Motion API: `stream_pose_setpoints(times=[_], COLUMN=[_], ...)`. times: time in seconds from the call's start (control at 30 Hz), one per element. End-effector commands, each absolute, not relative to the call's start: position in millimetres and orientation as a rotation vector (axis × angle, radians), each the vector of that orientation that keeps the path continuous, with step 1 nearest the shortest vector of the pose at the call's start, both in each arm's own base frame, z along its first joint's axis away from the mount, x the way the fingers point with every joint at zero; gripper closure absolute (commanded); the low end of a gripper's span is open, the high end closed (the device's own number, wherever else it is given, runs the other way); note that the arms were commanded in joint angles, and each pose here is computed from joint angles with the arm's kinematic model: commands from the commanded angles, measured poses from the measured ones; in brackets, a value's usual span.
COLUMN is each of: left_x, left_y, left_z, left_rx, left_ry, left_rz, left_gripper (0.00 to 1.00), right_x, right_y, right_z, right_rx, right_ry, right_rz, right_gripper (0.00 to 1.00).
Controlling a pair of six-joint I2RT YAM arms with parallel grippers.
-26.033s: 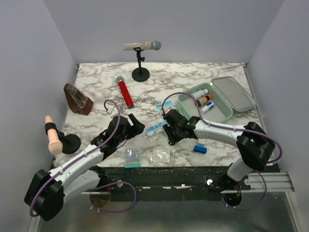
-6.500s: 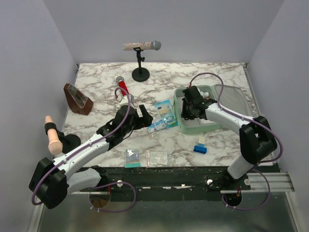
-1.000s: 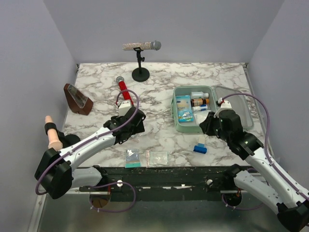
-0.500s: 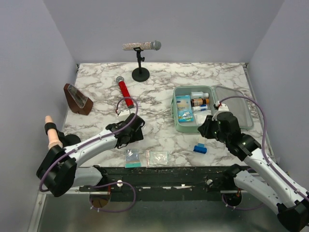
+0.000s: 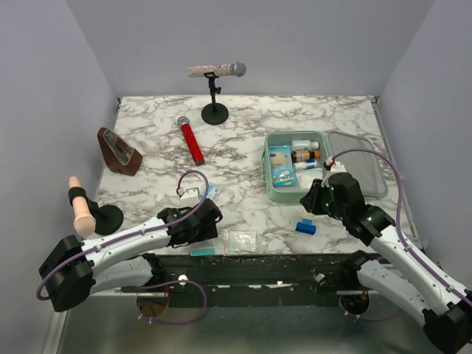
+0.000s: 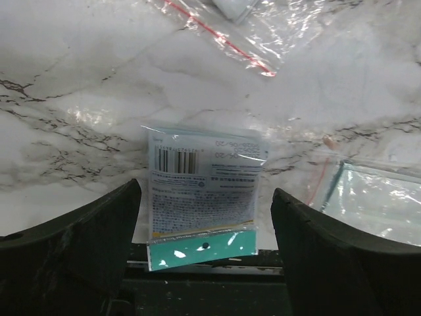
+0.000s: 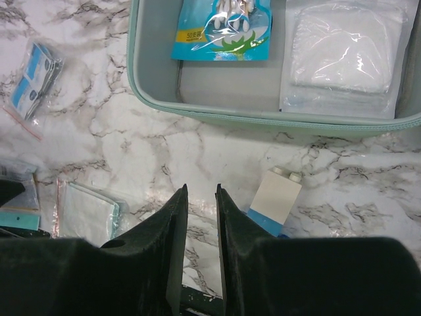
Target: Organize the medicine kit
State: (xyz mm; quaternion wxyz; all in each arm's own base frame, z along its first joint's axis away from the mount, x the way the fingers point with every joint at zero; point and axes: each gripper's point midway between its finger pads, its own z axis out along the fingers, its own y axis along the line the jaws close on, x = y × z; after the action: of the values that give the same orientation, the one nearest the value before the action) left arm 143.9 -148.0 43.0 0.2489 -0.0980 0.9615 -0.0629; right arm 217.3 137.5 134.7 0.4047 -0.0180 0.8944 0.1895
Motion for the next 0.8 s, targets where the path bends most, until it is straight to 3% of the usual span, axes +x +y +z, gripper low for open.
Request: stream_pose_setpoints(times=[0.0, 0.2, 0.4, 0.5, 0.7, 0.77], left_x=[144, 147, 150, 153, 162, 166], left_y=[-137, -131, -138, -144, -157, -161], left_z=[28, 12, 14, 22, 46, 59], left_rx=[-0.288, -0.216, -0.207, -0.217, -0.220, -0.227], left_ry=[2.627, 2.641, 2.632, 2.611, 2.554, 2.526], left_rz=[-0.048, 0.092, 0.055, -0.010, -0.128, -0.164], left_gripper=[0.10, 0.13, 0.28, 0.43, 0.83, 0.90], right_x=[217, 215, 214, 215, 216, 216], right_y=[144, 141, 140, 140, 141, 142], right_z=[138, 136, 135, 138, 145, 150], right_rx=[-0.048, -0.039, -0.036, -0.038, -0.040, -0.039], right_ry=[2.245, 2.251, 2.250, 2.246, 2.233, 2.221], right_rz=[0.524, 0.513, 0.510, 0.513, 0.520, 0.528], right_gripper=[0.68, 0.68, 0.68, 0.68, 0.68, 0.68])
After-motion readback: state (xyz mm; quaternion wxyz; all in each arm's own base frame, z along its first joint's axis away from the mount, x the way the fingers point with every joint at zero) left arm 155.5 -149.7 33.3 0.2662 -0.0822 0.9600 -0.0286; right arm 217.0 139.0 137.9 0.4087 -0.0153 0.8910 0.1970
